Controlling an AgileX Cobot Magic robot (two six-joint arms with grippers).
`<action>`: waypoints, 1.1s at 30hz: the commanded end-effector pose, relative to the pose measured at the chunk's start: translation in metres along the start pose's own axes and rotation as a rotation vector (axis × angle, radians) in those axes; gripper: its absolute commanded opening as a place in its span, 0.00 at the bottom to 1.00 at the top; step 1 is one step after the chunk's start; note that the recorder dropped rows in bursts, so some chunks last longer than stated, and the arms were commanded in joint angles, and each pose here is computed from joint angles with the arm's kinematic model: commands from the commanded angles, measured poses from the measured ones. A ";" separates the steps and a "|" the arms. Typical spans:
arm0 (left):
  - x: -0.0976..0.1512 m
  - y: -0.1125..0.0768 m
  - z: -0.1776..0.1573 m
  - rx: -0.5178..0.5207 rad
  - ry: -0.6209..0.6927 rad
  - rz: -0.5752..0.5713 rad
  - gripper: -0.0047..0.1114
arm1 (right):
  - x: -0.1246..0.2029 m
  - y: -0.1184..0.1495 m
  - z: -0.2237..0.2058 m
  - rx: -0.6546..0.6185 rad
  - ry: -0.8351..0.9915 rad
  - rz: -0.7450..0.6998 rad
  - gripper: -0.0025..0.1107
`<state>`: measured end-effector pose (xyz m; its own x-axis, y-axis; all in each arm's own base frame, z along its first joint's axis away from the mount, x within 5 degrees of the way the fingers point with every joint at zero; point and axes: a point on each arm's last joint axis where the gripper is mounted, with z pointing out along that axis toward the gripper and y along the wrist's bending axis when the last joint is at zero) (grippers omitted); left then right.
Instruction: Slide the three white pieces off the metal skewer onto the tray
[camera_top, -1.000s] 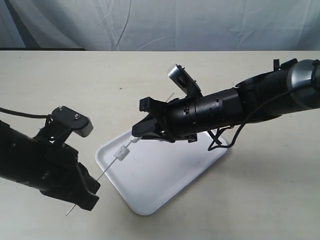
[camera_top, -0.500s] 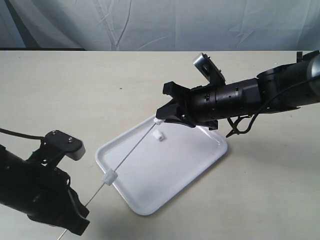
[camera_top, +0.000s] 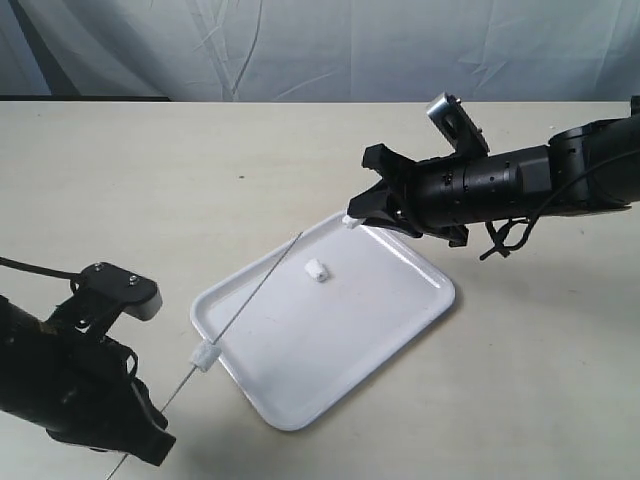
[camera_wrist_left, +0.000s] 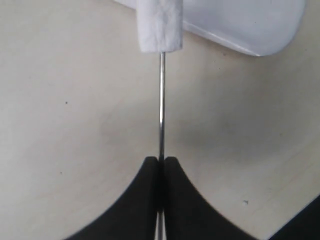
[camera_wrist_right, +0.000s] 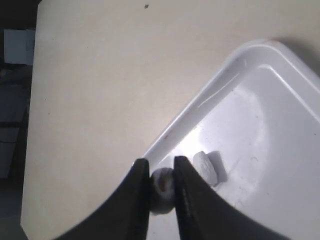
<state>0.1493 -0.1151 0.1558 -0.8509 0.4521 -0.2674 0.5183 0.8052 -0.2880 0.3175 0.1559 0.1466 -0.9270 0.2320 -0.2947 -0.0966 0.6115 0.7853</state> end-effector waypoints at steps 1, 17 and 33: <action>-0.004 0.002 -0.001 -0.030 -0.061 -0.002 0.04 | -0.002 0.003 -0.002 -0.006 -0.007 -0.023 0.17; -0.034 0.000 -0.012 -0.061 -0.158 0.105 0.04 | 0.046 0.013 0.039 0.049 0.172 -0.104 0.19; -0.051 0.007 0.007 -0.080 -0.125 0.082 0.04 | 0.060 0.029 0.039 -0.126 0.293 -0.092 0.39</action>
<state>0.1923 -0.1316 0.1595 -0.7887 0.4802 -0.3838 0.5761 0.7953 -0.1889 0.2761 0.2146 0.1282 -0.9739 -0.0382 -0.2237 -0.2077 0.5480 0.8103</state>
